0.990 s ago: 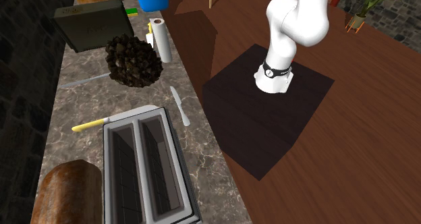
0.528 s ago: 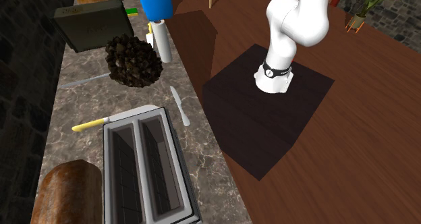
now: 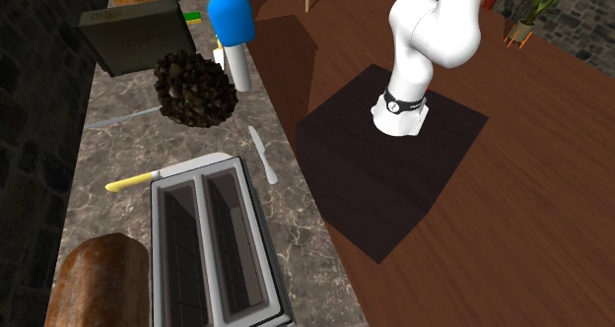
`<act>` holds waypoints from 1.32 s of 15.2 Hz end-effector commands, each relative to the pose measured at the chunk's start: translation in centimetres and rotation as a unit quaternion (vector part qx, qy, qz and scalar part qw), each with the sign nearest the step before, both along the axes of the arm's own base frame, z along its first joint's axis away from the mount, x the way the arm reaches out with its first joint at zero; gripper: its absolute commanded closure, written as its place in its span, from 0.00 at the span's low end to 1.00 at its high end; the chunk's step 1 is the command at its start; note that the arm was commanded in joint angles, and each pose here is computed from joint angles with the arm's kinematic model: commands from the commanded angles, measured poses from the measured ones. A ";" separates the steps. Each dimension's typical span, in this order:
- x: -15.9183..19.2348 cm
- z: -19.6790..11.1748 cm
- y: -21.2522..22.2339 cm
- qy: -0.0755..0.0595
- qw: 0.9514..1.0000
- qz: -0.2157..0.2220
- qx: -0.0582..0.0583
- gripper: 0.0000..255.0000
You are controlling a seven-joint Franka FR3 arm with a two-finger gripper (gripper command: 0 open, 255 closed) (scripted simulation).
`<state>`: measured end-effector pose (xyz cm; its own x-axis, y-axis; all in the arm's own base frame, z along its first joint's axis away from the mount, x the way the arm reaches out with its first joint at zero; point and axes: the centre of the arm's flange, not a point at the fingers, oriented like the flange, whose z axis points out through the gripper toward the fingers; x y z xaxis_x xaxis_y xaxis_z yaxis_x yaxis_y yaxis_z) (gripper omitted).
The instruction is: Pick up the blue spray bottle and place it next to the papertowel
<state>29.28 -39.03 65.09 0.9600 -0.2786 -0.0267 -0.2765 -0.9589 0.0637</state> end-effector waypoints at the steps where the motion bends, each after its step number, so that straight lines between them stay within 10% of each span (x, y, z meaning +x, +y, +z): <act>1: 0.0 -1.1 0.0 0.000 1.000 0.000 0.000 1.00; 20: 0.0 -11.1 0.0 0.000 1.000 0.000 0.000 1.00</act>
<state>29.18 -39.16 54.51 0.9600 -0.2786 -0.0267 -0.2765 -0.9589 0.0636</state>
